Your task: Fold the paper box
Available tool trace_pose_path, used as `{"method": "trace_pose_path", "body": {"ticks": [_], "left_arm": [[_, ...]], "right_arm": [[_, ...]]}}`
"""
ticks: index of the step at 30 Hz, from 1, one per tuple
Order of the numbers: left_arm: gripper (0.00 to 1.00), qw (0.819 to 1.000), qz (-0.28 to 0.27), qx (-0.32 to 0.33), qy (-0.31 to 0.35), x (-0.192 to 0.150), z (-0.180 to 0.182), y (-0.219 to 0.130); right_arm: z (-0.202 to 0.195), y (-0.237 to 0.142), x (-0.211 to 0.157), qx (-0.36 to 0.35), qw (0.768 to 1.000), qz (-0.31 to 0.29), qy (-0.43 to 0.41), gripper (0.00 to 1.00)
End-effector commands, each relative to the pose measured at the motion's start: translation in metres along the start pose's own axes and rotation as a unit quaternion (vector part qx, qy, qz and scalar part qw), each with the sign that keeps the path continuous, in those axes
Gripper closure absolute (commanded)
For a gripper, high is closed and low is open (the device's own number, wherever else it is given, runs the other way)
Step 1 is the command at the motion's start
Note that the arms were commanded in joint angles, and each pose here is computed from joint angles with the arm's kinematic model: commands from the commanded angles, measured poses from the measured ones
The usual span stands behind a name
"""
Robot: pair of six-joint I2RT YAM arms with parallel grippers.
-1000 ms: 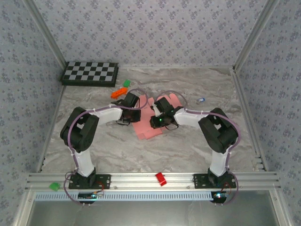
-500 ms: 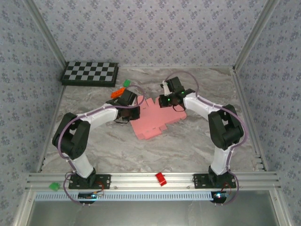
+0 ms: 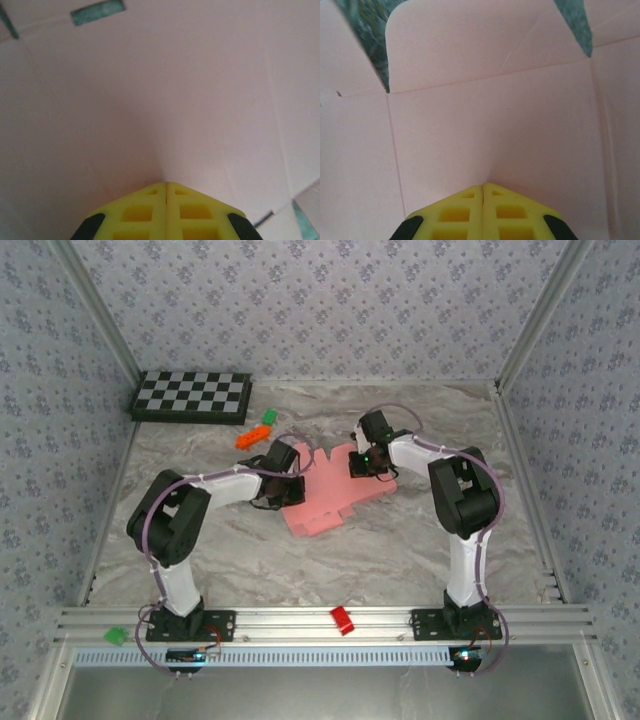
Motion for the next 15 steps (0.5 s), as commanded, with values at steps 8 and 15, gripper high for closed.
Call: {"method": "trace_pose_path", "body": {"ticks": [8, 15], "left_arm": [[1.0, 0.999, 0.026, 0.027, 0.032, 0.013, 0.003, 0.02], [1.0, 0.997, 0.026, 0.032, 0.066, 0.041, -0.002, 0.035]], "right_arm": [[-0.023, -0.01, -0.058, -0.051, 0.998, 0.032, 0.018, 1.0], [-0.003, -0.014, -0.104, -0.068, 0.997, 0.04, -0.01, 1.0]]}}
Point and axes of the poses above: each hand's point on the last joint's axis, 136 mm out from that joint toward the fingers, its own y axis out along the fingers, its own z axis along the line the jaws close on, x = y × z, the point moved 5 cm from there along -y, back along the fingers, and after that the axes turned 13 degrees about y, right-handed, at the moved point
